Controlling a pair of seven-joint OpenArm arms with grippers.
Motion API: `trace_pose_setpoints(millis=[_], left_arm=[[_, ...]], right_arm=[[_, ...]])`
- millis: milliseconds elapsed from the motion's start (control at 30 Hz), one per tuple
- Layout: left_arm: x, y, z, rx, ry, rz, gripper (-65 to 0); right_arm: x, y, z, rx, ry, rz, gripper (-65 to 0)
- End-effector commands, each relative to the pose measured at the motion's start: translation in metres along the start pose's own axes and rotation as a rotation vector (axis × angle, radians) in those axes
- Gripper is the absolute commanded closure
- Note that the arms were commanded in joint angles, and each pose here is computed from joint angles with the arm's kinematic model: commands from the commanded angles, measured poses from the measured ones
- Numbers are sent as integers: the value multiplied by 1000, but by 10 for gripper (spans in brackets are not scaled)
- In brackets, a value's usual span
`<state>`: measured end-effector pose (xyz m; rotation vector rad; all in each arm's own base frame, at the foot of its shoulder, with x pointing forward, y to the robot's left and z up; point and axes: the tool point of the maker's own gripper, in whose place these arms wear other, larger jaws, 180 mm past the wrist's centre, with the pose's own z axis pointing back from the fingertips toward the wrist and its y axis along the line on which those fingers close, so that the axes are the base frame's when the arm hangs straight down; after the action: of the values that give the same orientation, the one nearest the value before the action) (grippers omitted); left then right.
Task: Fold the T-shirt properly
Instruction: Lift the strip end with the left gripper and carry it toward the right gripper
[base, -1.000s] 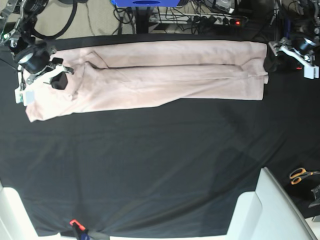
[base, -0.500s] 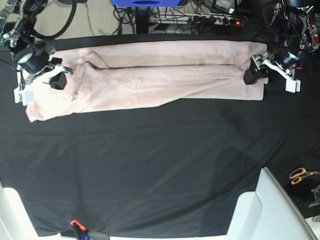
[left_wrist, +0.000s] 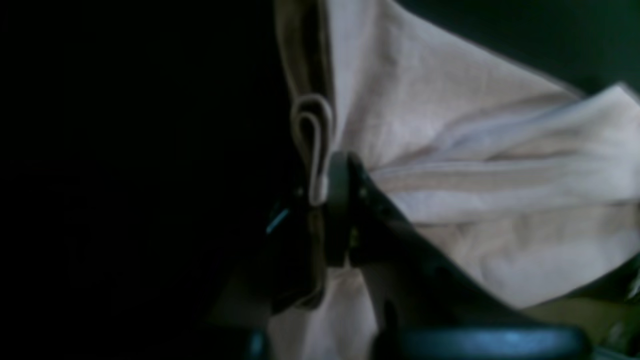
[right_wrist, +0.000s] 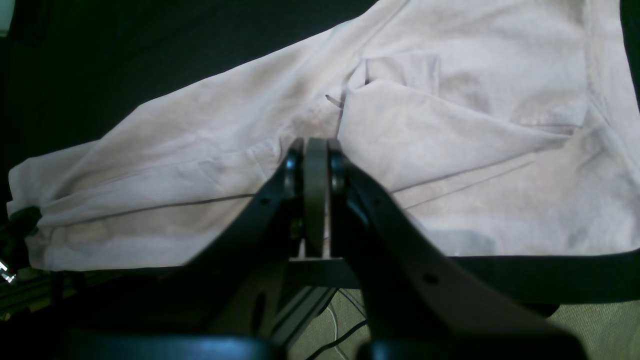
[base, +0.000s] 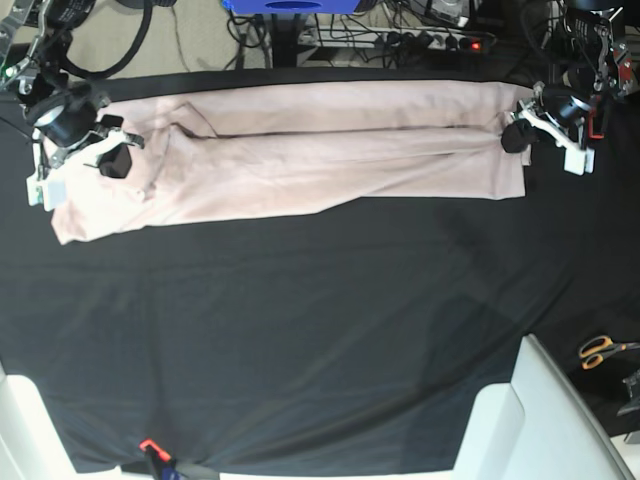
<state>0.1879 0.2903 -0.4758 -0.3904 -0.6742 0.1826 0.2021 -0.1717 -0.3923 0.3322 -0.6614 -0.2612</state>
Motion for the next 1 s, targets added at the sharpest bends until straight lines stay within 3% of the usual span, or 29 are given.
trace_pose_setpoints(millis=[0, 233, 433, 633, 967], left_arm=[[26, -10, 3, -34, -84, -33, 0], [40, -70, 13, -32, -111, -323, 0], [22, -112, 1, 24, -81, -465, 0], [-4, -182, -16, -133, -32, -589, 0], [-15, -259, -47, -277, -32, -633, 0]], right_arm=[[8, 2, 3, 8, -32, 11, -15], [8, 0, 3, 5, -31, 10, -15], [8, 1, 3, 7, -32, 8, -15], [8, 2, 3, 9, -33, 9, -15], [9, 1, 3, 8, -35, 8, -15]])
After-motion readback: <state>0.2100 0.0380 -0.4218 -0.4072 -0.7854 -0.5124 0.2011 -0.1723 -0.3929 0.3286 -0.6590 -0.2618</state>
